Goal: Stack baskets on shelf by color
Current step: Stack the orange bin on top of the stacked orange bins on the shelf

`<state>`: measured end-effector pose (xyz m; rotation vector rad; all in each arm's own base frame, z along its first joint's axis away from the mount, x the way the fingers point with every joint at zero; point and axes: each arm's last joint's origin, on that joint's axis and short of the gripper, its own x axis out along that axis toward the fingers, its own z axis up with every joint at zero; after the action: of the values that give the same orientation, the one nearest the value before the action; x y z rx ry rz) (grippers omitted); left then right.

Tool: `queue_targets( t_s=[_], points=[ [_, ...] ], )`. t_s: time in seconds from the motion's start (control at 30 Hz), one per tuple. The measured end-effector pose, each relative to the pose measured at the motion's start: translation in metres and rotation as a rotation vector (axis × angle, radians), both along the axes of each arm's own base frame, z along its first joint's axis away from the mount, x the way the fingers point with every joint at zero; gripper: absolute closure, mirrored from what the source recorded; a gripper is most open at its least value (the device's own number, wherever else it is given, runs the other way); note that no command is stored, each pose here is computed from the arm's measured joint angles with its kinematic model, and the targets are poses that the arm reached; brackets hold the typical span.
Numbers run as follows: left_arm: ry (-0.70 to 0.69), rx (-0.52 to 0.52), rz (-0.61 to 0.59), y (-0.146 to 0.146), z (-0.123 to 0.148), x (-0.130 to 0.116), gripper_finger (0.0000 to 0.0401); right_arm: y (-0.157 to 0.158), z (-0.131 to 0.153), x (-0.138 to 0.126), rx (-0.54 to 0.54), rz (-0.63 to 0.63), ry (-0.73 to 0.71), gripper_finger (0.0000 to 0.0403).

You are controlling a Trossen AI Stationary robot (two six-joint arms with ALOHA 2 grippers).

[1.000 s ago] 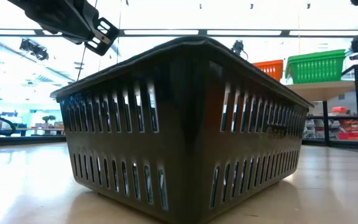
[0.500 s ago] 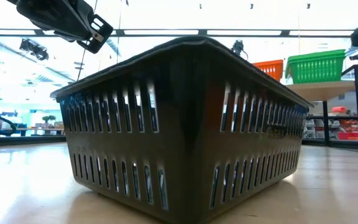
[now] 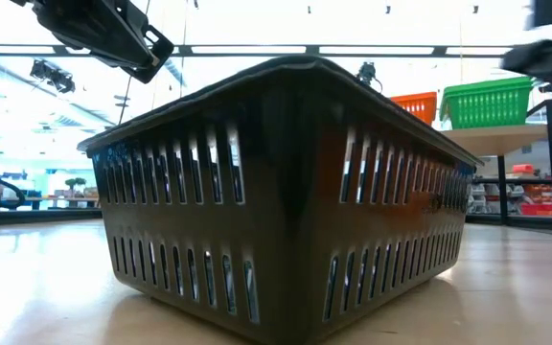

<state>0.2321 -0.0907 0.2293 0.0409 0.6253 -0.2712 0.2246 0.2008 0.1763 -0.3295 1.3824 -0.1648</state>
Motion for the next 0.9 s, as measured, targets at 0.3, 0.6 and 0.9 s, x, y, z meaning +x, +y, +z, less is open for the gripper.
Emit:
queue_targets(
  t_s=[0.3, 0.6, 0.9],
  points=[
    [0.004, -0.018, -0.007, -0.011, 0.0, -0.004, 0.037, -0.057, 0.004, 0.023, -0.177, -0.348, -0.039, 0.0224],
    [-0.026, 0.037, -0.008, -0.03, 0.0, -0.015, 0.0377, -0.049, 0.027, 0.033, -0.006, -0.349, 0.076, 0.0224],
    [-0.037, 0.043, 0.029, -0.035, 0.001, -0.018, 0.037, 0.004, 0.043, 0.015, 0.264, -0.164, 0.187, 0.0224]
  ],
)
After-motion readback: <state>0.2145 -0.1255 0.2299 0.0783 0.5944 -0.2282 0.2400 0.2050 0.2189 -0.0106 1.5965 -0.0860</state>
